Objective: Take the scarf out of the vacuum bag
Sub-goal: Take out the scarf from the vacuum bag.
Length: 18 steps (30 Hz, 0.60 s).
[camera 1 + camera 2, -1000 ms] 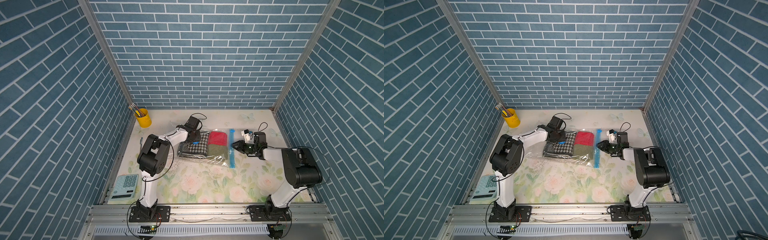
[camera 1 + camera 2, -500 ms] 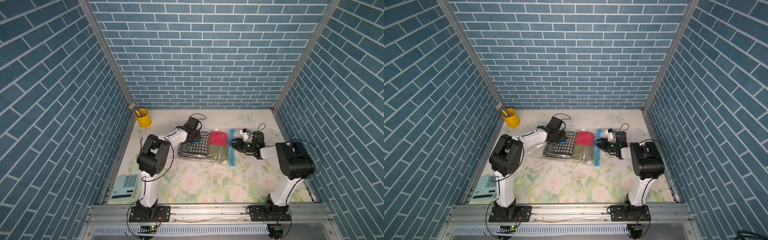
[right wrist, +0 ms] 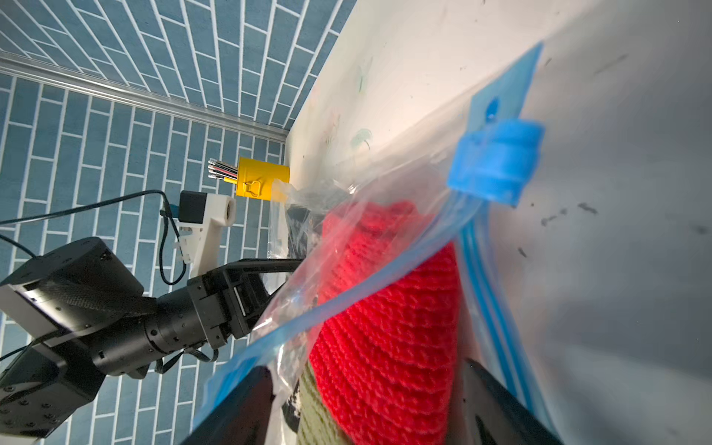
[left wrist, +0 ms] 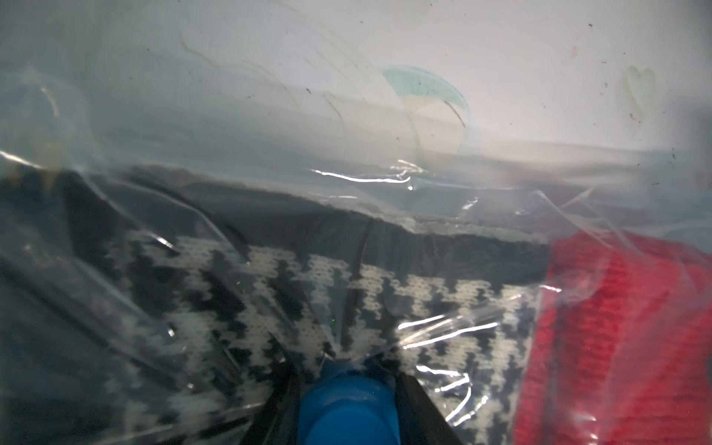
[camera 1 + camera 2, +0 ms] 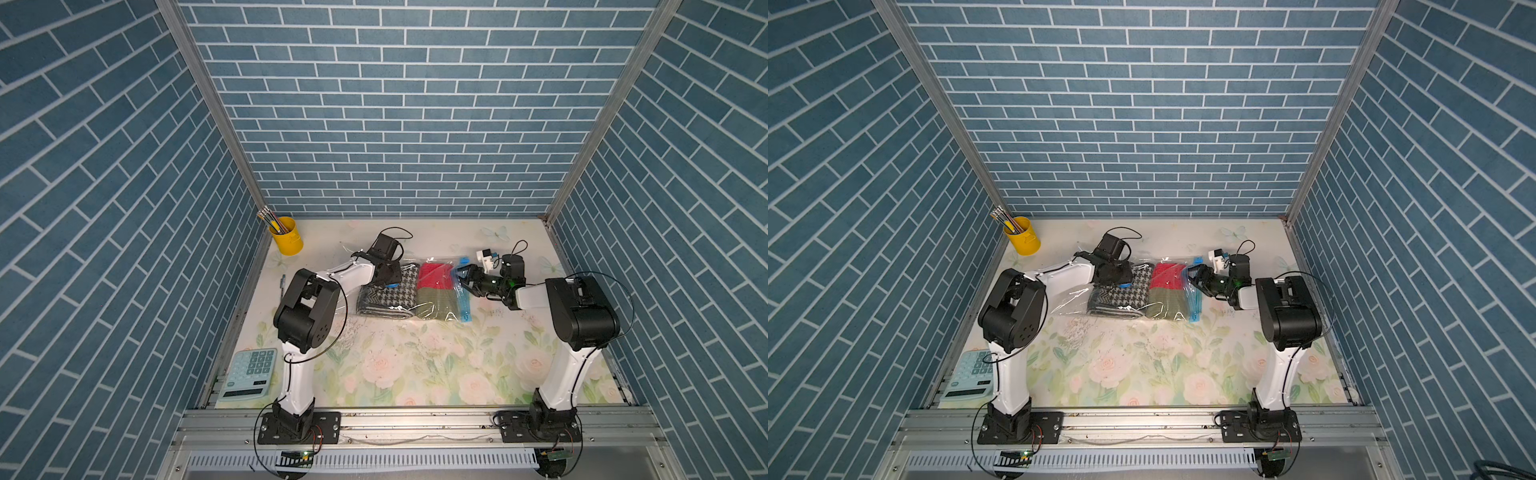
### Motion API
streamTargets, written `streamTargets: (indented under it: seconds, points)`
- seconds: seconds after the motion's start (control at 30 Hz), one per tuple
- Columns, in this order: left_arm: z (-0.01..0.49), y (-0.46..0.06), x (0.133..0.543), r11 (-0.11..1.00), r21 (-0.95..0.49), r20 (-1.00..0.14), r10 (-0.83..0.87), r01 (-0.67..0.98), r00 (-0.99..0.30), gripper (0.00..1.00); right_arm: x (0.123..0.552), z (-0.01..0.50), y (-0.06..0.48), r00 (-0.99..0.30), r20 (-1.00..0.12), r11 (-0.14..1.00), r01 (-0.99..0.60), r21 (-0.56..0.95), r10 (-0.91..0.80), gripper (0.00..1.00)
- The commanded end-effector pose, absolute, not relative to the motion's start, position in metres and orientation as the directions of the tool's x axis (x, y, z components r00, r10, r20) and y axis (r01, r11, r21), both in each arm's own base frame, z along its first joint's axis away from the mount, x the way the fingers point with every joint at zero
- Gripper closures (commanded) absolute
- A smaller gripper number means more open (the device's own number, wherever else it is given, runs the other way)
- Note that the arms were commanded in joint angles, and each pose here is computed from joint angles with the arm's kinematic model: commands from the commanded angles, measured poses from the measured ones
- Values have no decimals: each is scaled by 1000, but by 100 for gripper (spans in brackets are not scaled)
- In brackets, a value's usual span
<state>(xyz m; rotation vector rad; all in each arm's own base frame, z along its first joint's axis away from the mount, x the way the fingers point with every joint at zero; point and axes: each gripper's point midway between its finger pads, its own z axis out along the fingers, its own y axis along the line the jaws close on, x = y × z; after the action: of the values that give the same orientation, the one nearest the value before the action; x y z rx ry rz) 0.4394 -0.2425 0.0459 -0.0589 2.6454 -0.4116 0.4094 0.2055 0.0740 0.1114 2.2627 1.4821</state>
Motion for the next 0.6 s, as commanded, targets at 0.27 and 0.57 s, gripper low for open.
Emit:
streamTargets:
  seconds: [0.27,0.57]
  points:
    - [8,-240,398,961,-276,-272,-69,9,-960,54,414,42,221,-935,-255,537,-88,839,246,30]
    - [8,-241,399,960,-280,-271,-68,11,-960,54,422,39,220,-937,-288,621,-107,776,199,30]
